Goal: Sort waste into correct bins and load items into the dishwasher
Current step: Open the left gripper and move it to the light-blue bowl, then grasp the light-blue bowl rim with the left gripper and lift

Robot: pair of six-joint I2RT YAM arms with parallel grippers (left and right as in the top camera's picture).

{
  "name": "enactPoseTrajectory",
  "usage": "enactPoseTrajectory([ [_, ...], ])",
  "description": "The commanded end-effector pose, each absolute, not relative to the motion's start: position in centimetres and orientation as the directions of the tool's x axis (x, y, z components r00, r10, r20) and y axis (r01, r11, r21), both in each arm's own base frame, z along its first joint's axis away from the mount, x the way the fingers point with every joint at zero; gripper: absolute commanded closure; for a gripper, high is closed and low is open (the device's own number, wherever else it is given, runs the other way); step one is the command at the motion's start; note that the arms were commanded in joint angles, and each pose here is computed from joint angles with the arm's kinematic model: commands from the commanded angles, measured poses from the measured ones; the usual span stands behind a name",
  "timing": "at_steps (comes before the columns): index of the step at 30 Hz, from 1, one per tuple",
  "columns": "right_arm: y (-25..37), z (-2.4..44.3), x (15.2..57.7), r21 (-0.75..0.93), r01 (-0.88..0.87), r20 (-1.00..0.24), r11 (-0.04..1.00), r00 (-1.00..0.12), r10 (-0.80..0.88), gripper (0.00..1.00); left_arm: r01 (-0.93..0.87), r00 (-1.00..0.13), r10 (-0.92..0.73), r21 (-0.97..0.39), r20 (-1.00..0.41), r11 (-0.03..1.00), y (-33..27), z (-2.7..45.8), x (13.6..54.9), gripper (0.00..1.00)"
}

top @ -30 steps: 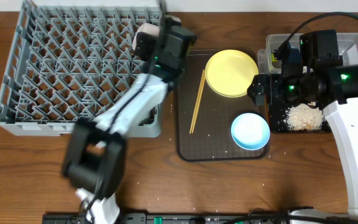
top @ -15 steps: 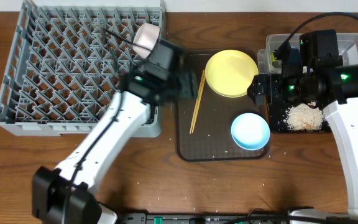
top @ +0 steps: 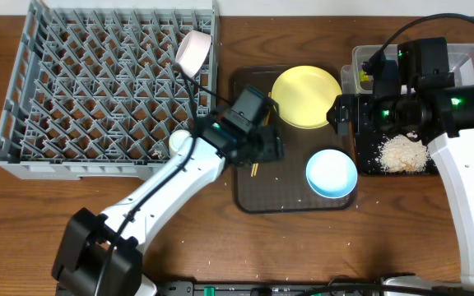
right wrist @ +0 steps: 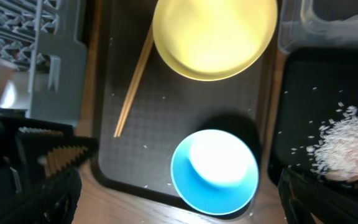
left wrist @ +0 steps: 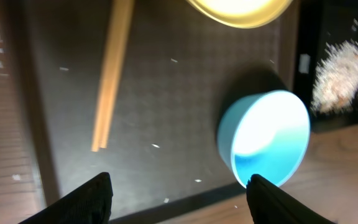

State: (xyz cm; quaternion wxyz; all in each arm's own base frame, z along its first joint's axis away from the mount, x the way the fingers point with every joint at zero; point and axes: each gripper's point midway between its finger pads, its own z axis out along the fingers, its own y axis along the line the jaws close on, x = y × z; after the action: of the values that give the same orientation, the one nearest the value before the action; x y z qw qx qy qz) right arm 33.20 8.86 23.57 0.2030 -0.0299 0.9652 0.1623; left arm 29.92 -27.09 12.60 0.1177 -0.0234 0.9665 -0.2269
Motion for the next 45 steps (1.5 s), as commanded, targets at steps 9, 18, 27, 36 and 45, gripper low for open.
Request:
enactPoseTrajectory([
  [9,1.5,28.9,31.5,0.349,0.094,-0.469,0.932,-0.844,0.261,0.01,0.091,-0.979,0.001,-0.438,-0.203,0.894,-31.1,10.3,27.6,0.28],
  [18,-6.4,34.4,26.0,0.337,0.322,-0.63,0.885,-0.621,0.466,0.01,0.151,-0.978,0.072,-0.427,-0.194,0.891,-34.6,6.2,26.8,0.28],
  [27,-6.0,34.6,24.9,0.338,0.327,-0.629,0.883,-0.619,0.47,0.01,0.143,-0.989,0.114,-0.412,-0.094,0.9,-35.4,1.6,25.4,0.33],
  [36,-6.0,34.6,25.0,0.338,0.327,-0.627,0.882,-0.621,0.471,0.01,0.147,-0.985,0.1,-0.393,-0.137,0.908,-35.6,0.6,26.5,0.53],
  [45,-6.0,34.6,25.0,0.338,0.327,-0.627,0.882,-0.621,0.47,0.01,0.138,-0.988,0.102,-0.375,-0.115,0.917,-35.2,-0.1,26.2,0.92],
])
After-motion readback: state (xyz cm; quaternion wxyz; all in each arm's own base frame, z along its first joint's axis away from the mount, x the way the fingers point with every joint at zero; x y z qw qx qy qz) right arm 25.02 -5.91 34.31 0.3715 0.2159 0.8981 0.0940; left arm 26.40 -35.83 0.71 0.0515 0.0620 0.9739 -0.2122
